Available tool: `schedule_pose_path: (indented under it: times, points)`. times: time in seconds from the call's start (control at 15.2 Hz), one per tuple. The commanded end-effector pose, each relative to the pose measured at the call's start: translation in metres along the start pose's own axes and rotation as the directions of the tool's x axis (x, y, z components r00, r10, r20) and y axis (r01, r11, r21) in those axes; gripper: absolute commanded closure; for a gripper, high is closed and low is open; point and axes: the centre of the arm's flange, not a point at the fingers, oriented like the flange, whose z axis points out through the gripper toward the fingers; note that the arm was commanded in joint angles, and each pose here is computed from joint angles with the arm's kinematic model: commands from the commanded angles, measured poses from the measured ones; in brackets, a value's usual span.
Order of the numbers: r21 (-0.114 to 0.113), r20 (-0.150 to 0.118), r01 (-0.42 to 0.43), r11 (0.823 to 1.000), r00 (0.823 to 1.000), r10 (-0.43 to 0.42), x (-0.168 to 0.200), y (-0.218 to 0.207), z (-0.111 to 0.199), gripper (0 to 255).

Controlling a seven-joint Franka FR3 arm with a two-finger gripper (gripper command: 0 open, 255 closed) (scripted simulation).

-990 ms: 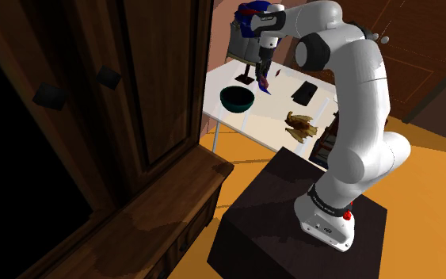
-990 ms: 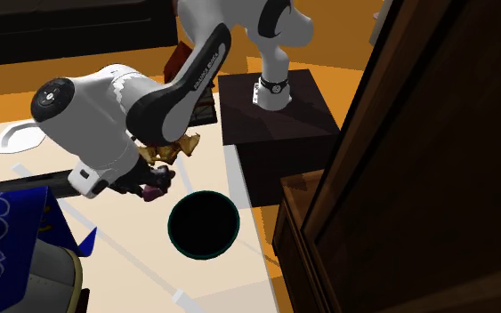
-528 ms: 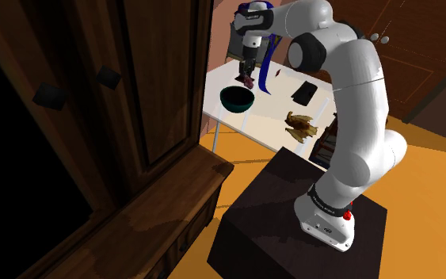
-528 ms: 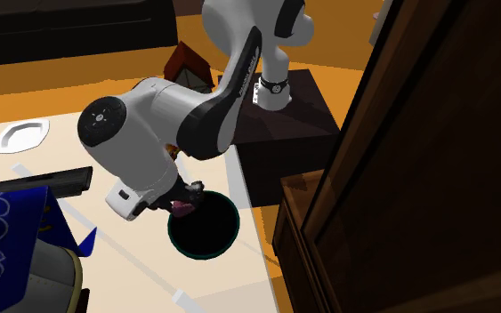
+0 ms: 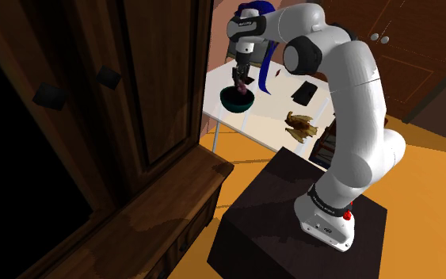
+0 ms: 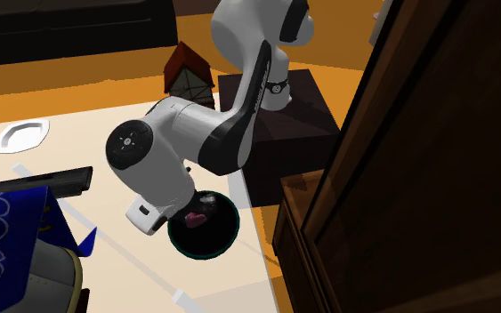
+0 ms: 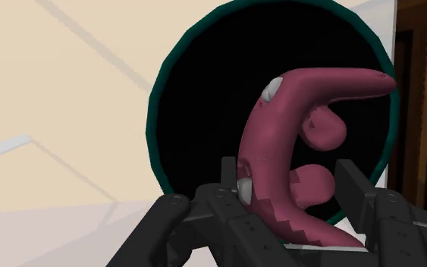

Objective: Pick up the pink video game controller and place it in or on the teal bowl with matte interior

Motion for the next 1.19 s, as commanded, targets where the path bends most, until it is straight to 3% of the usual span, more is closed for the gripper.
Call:
schedule_pose_path:
  times: [0.0, 0.4, 0.92, 0.99, 1.12]
  points:
    - [0.0, -0.001, 0.0, 1.0, 1.0, 0.0, 0.001, 0.001, 0.01, 255]
    - [0.0, -0.001, 0.0, 1.0, 1.0, 0.0, 0.005, 0.004, 0.039, 255]
    - [0.0, -0.001, 0.0, 1.0, 1.0, 0.0, 0.005, 0.004, 0.039, 255]
    - [0.0, -0.001, 0.0, 1.0, 1.0, 0.0, 0.005, 0.004, 0.039, 0]
    - [0.0, -0.001, 0.0, 1.0, 1.0, 0.0, 0.005, 0.004, 0.039, 0]
